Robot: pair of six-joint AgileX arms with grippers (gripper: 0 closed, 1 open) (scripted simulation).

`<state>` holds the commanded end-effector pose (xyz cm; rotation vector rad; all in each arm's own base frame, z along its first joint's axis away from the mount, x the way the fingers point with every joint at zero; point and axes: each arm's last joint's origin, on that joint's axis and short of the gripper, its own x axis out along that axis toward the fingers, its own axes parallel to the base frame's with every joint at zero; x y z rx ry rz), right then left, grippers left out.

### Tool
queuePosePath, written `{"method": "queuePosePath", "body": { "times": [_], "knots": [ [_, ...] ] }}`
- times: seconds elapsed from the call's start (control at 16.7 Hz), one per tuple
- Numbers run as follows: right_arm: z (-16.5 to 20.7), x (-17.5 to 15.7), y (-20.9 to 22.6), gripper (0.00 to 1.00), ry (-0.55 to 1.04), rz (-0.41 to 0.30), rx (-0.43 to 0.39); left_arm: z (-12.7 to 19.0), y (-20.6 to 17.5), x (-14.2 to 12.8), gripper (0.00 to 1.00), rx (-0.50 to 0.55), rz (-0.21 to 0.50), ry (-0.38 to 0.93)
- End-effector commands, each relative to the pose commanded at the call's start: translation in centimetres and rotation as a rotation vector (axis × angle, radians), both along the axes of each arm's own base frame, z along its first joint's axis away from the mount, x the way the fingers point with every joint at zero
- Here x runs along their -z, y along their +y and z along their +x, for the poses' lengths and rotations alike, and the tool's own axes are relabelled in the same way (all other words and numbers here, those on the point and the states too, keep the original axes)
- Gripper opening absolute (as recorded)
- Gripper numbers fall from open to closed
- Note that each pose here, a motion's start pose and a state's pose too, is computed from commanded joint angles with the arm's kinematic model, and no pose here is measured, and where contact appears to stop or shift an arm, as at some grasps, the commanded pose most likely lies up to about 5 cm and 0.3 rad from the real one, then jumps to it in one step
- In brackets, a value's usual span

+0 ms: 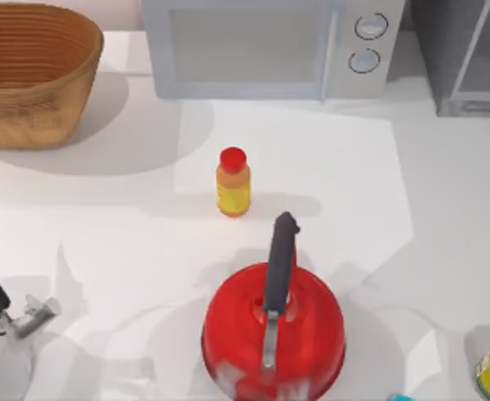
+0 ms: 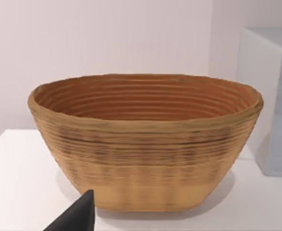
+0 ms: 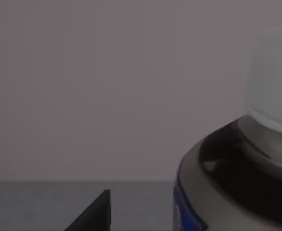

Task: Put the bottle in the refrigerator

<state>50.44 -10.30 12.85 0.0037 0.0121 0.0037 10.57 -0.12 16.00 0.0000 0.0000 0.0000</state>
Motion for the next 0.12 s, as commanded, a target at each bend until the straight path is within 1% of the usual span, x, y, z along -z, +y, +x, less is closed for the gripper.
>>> {"method": "queuePosePath", "body": {
  "times": [0.12],
  "knots": [
    [0.00,0.00,0.00,1.00,0.000,0.000,0.000,0.00,0.00,0.00,1.00,0.000,0.000,0.000]
  ]
}}
